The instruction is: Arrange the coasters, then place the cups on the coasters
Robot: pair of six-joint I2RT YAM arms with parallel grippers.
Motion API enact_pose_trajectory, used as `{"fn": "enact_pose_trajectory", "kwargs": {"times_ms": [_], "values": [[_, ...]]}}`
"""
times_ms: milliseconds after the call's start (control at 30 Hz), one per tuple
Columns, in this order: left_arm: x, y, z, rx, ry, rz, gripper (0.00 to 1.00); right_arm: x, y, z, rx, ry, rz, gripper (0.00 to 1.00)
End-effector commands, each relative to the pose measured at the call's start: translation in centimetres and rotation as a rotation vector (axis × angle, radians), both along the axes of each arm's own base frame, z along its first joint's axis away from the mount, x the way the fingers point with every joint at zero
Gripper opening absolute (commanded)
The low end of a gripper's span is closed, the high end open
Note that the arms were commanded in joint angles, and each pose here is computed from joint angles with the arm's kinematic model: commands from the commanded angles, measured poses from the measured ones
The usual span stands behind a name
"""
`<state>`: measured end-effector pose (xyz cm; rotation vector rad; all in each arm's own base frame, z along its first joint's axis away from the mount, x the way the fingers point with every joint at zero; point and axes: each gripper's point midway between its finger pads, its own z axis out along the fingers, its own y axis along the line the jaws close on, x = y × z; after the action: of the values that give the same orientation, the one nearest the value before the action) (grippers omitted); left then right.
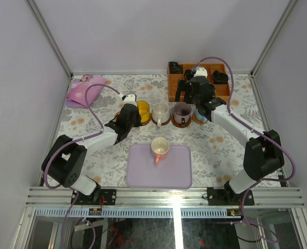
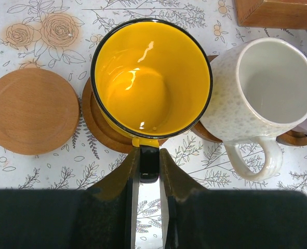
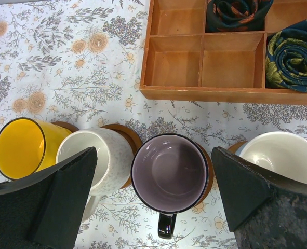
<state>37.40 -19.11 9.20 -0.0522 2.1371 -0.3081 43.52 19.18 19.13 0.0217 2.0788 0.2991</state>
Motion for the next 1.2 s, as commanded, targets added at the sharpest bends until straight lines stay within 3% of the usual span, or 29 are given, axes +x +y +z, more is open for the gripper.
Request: {"fn": "enact_pose_trajectory", "kwargs": {"times_ms": [0,433,567,733,900,1167], "values": [[-0.6,0.3,0.1,0.001,0.014,0.016,0.00,0.2,0.0,1.4,0.018,-0.037,0.001,0.99],[-1.4,0.9,-0.3,0.014,0.021,0.025,0.00,0.1,0.4,1.0,0.041,-0.022,0.014,0.99],[-1.4,0.6,-0.6,0.022,0.038,0.015,0.21,0.0,0.5,0.8,0.046,-0.017,0.011,0.99],[-1.4,0.4,-0.5,0.030,0.038,0.008,0.33,-0.1,0.5,0.6,0.049,-0.013,0.012,0.99],[-1.4,0.4,0.0,0.033,0.023,0.011,0.57,-0.1,0.4,0.6,0.045,-0.014,0.010,0.99],[-1.7,1.0,2.5,0.037,-0.029,0.023,0.76,0.1,0.2,1.3,0.028,-0.026,0.008,0.99]]}}
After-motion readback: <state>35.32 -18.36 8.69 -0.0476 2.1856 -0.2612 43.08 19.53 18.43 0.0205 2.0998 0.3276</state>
